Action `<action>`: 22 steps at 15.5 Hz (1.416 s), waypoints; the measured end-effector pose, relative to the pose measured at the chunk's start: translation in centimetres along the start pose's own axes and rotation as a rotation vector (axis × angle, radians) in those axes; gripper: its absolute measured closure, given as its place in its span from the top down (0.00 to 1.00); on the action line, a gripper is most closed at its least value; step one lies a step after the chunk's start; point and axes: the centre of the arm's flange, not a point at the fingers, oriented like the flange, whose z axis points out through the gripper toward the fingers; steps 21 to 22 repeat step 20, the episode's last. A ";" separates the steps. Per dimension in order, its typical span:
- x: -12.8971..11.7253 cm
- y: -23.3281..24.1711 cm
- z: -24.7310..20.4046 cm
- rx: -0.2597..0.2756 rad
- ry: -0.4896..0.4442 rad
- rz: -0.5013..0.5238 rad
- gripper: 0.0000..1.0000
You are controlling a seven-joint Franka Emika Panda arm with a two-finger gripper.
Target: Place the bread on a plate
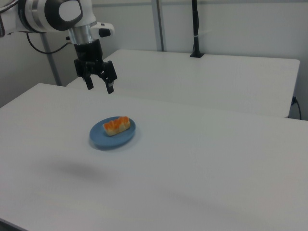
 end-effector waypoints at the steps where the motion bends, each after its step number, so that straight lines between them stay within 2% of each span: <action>1: 0.0 0.4 -0.1 0.000 0.001 0.007 1.00; 7: -0.2 0.0 1.3 -0.001 -0.028 -0.001 1.00; 22: -0.2 -0.2 1.5 -0.001 -0.032 -0.003 1.00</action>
